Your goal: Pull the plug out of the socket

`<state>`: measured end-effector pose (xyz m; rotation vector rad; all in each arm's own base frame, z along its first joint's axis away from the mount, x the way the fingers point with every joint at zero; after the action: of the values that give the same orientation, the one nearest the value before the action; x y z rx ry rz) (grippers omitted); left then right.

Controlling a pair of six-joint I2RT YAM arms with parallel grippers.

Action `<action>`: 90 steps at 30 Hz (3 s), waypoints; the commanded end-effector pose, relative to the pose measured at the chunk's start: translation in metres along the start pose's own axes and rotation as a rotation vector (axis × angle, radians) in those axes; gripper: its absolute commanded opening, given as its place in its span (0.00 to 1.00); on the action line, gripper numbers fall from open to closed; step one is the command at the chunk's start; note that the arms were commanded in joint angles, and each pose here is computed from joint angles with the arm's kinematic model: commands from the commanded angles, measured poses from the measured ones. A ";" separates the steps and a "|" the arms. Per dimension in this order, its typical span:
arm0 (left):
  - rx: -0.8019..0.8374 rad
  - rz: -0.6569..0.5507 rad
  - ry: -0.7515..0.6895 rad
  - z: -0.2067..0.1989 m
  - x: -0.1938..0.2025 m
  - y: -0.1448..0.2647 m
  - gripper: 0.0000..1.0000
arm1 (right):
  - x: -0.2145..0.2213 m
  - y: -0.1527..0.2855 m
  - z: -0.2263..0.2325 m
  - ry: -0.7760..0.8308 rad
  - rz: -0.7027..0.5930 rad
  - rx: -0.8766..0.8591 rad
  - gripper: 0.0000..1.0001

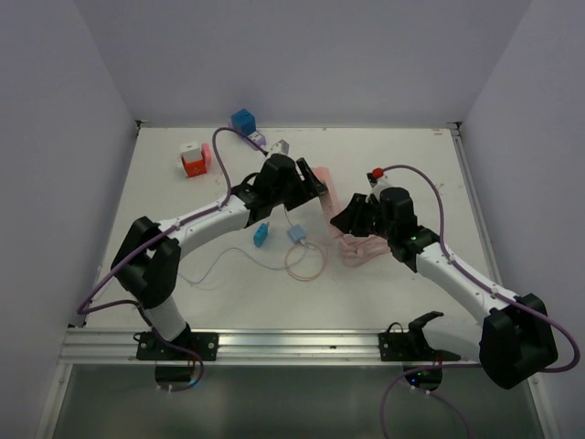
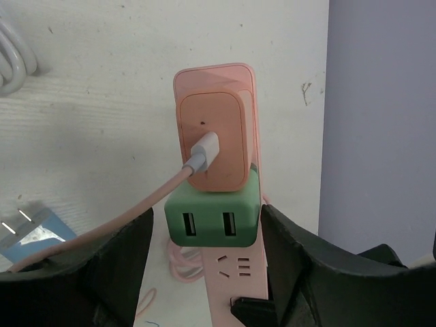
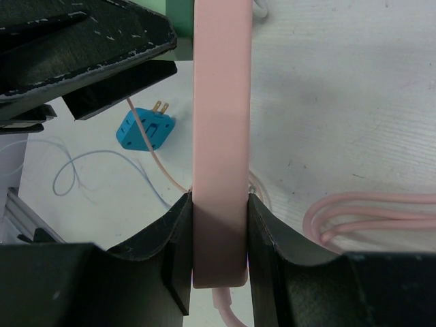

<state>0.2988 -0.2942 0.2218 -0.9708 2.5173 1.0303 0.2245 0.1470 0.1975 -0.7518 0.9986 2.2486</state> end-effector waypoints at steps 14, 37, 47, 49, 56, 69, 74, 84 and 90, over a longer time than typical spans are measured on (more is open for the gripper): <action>0.120 -0.048 0.064 -0.012 -0.003 0.007 0.00 | 0.008 -0.008 -0.024 -0.018 -0.085 0.196 0.00; 0.215 -0.062 0.141 -0.030 -0.033 0.088 0.00 | 0.009 -0.029 -0.073 -0.068 -0.070 0.535 0.00; 0.230 -0.093 0.096 -0.022 -0.046 0.101 0.00 | -0.025 -0.028 -0.056 -0.058 -0.132 0.398 0.00; 0.213 -0.085 0.050 -0.016 -0.048 0.099 0.00 | -0.027 -0.025 -0.048 -0.038 -0.119 0.333 0.00; 0.096 -0.062 -0.181 0.043 -0.045 0.081 0.00 | -0.044 -0.006 -0.022 0.072 -0.144 0.148 0.00; -0.058 0.048 -0.279 0.136 -0.030 0.022 0.18 | -0.035 0.008 -0.011 0.143 -0.041 0.025 0.00; -0.089 0.066 -0.271 0.152 -0.029 0.013 0.41 | -0.029 0.009 -0.013 0.156 -0.008 0.017 0.00; -0.056 0.134 -0.316 0.157 -0.024 0.010 0.70 | -0.025 0.008 -0.013 0.177 0.041 -0.009 0.00; -0.029 0.093 -0.397 0.138 -0.039 0.026 0.95 | -0.025 0.011 -0.011 0.198 0.045 -0.007 0.00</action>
<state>0.2976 -0.1651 0.1172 -0.5674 2.3414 1.2772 0.2303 0.1191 0.1813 -0.8266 1.2279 2.2745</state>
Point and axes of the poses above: each gripper's point midway between its finger pads, its own y axis back along the fingers, its own z axis along the line the jaws close on, x = y × z, the point moved 10 cm from there along y, back along the fingers
